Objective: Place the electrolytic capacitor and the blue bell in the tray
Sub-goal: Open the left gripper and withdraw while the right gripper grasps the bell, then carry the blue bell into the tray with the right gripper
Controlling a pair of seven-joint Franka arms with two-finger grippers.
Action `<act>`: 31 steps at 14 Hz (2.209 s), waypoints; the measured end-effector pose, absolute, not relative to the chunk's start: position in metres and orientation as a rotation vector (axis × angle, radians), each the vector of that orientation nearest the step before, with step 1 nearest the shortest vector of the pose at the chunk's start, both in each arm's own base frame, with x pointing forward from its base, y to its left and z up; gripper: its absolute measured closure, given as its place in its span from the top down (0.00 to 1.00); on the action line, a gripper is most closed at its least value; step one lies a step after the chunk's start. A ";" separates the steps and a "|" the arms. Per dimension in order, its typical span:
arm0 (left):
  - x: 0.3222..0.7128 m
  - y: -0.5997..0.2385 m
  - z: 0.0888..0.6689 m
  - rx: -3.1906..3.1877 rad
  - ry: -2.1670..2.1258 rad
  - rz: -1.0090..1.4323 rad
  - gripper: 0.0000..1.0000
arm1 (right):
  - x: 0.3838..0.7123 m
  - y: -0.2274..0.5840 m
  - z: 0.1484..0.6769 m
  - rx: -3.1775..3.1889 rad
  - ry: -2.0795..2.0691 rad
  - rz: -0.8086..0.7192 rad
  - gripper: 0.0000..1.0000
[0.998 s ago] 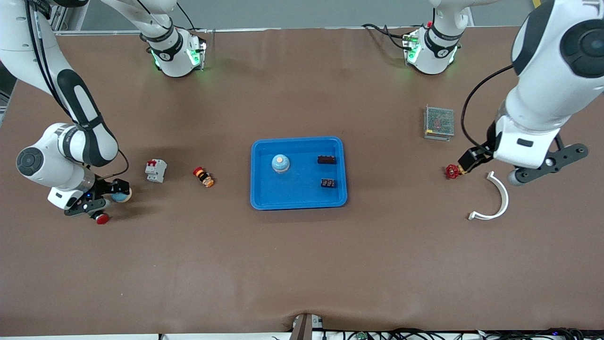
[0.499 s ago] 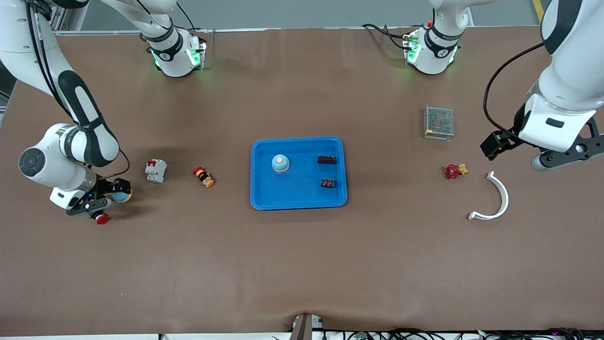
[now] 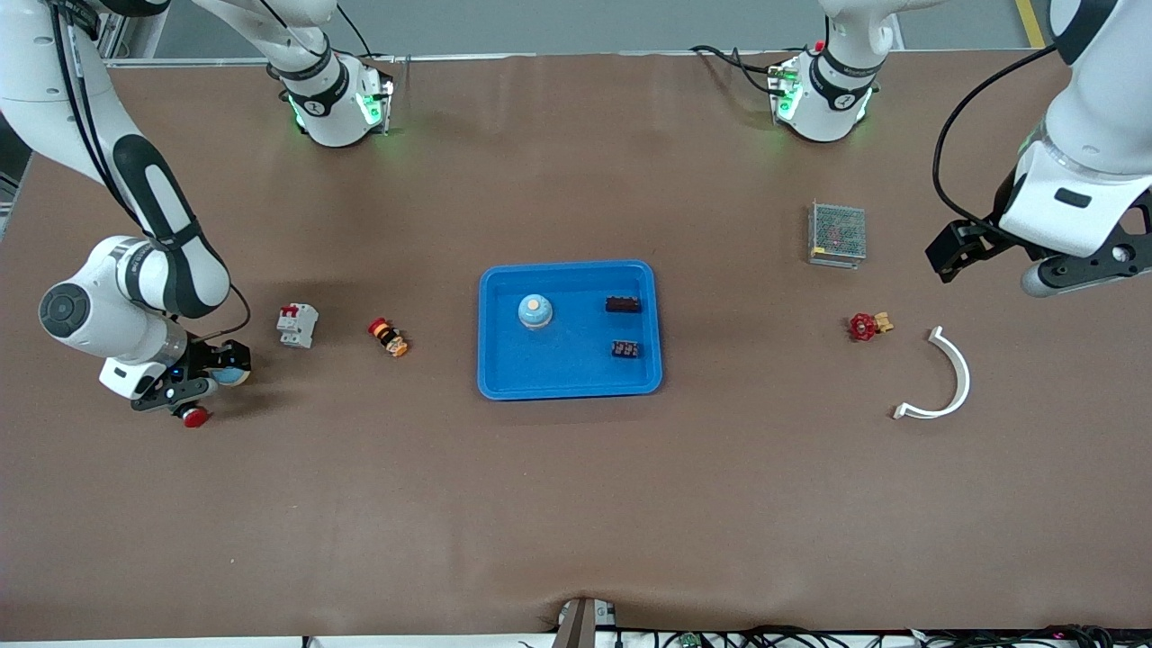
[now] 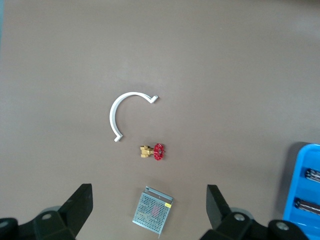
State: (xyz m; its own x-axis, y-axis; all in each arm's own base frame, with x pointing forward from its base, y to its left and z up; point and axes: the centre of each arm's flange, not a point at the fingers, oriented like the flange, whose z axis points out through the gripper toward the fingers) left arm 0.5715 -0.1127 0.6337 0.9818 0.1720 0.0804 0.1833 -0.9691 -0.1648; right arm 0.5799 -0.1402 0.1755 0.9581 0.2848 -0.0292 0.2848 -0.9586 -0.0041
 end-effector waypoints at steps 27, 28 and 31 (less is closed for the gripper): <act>0.530 -0.062 0.657 -3.107 -0.115 -0.042 1.00 | 0.665 0.090 0.392 3.118 0.148 -0.233 0.67; 0.530 -0.062 0.658 -3.108 -0.102 -0.042 1.00 | 0.661 0.115 0.391 3.114 0.103 -0.233 0.67; 0.529 -0.067 0.659 -3.108 -0.082 -0.048 1.00 | 0.645 0.186 0.390 3.126 -0.023 -0.243 0.67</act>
State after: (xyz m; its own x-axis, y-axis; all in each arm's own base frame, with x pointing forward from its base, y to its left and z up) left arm 0.5287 -0.0672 0.6594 0.9981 0.0519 0.0317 0.0529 -0.9981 -0.0313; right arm 0.6452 0.1859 0.3896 0.9879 -0.0152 -0.1544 -0.0142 -0.9999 0.0076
